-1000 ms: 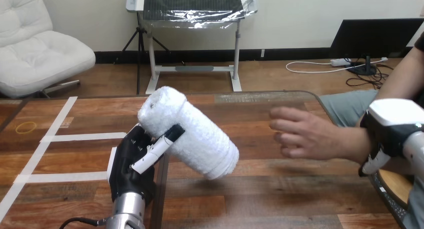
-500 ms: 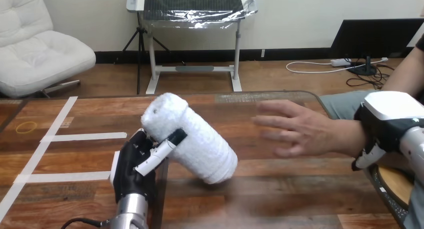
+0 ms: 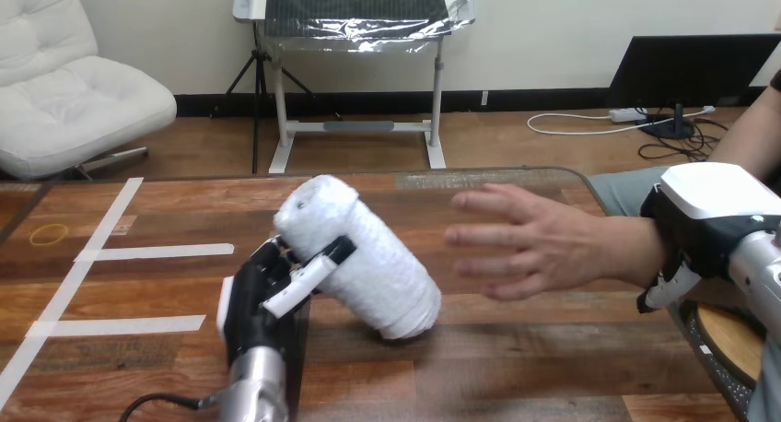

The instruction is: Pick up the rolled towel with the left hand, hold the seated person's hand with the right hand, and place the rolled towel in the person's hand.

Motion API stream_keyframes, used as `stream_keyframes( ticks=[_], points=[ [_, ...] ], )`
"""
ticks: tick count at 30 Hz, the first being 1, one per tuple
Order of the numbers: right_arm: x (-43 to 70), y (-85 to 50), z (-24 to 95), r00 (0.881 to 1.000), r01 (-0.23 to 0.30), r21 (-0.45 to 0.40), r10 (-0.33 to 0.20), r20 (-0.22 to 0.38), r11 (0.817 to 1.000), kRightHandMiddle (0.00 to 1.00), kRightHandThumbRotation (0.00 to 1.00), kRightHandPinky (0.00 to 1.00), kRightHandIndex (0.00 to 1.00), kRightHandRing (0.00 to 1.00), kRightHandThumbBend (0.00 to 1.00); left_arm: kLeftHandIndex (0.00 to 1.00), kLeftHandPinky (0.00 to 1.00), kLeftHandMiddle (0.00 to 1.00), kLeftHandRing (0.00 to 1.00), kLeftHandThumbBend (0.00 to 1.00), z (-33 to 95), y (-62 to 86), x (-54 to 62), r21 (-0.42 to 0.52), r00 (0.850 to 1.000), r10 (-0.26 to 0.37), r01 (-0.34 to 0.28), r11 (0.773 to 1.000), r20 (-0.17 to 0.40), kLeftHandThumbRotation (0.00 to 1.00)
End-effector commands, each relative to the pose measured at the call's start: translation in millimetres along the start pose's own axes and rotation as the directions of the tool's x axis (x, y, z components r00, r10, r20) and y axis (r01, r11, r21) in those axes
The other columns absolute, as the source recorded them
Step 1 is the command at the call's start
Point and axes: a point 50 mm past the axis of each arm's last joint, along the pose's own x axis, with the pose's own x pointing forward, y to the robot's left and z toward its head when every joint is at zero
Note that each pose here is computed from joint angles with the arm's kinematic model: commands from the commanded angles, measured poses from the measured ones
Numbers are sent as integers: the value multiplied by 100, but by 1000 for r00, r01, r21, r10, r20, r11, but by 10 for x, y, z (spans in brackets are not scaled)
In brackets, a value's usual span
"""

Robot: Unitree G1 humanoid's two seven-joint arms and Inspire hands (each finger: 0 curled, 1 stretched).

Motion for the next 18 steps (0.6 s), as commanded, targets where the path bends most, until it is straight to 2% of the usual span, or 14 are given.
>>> stream_keyframes(
  ticks=[1, 8, 18],
  points=[
    [-58, -403, 132, 986, 150, 77, -155, 60, 986, 30, 0, 12, 36, 20, 75, 47, 35, 45, 39, 81, 353, -1037, 175, -104, 969, -198, 214, 971, 149, 2],
    [-75, -417, 166, 979, 179, 77, -185, 87, 981, 29, 0, 12, 35, 19, 76, 47, 36, 44, 40, 82, 369, -1272, 161, -149, 959, -246, 266, 952, 142, 1],
    [-78, -411, 183, 975, 188, 74, -195, 105, 979, 27, 0, 11, 34, 18, 77, 47, 38, 44, 40, 77, 415, -1567, 113, -168, 940, -307, 330, 929, 146, 0]
  ],
)
